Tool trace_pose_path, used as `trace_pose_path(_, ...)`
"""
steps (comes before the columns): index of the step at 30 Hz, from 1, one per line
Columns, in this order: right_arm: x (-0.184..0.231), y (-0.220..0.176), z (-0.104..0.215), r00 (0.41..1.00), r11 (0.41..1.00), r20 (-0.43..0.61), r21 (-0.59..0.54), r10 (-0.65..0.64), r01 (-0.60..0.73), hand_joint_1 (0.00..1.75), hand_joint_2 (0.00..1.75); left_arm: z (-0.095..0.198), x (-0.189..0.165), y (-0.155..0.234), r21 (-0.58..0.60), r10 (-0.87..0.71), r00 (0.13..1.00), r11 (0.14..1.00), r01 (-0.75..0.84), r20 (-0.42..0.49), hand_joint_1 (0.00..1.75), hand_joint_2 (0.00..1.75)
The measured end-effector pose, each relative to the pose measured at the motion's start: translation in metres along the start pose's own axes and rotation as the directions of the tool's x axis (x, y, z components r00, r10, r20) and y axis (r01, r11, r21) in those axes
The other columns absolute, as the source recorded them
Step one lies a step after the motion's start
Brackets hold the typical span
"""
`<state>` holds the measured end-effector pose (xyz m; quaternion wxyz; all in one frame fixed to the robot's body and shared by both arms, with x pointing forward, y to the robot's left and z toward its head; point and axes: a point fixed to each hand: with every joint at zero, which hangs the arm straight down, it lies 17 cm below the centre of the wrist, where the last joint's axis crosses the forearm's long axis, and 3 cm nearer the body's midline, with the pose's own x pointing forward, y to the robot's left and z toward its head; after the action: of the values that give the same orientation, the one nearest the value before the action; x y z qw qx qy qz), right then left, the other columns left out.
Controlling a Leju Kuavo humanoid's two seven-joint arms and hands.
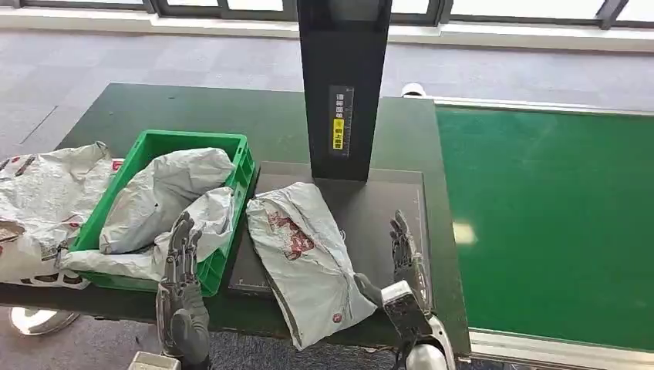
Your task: Moved the parcel from conveyor to table for the left to box.
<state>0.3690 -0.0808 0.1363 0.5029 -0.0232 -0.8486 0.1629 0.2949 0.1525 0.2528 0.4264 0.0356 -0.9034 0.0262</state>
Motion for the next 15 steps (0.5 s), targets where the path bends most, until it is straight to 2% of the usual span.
trace_pose_path(1,0.001,-0.006,0.000,1.000,1.000,0.005,-0.027,0.001,-0.001,0.00,1.75,0.002,-0.002,-0.010,-0.057,-0.015,1.000,0.998,0.015,-0.001,0.00,0.00)
trace_pose_path(2,0.004,-0.013,-0.001,1.000,0.998,0.013,-0.057,0.002,-0.001,0.00,1.75,0.004,-0.003,-0.025,-0.134,-0.035,0.999,0.990,0.036,0.007,0.00,1.75)
trace_pose_path(4,0.011,-0.028,-0.006,0.999,0.995,0.037,-0.096,0.002,0.002,0.00,1.75,0.013,-0.009,-0.054,-0.269,-0.060,0.998,0.961,0.065,0.026,0.00,1.75)
trace_pose_path(6,0.017,-0.039,-0.009,0.998,0.994,0.059,-0.110,-0.003,0.010,0.00,1.75,0.021,-0.021,-0.075,-0.346,-0.094,0.995,0.933,0.100,0.036,0.00,1.75)
trace_pose_path(15,0.019,-0.062,-0.011,0.997,0.985,0.075,-0.172,0.012,0.001,0.00,1.75,0.038,-0.083,-0.118,-0.489,-0.247,0.969,0.842,0.227,0.023,0.00,1.75)
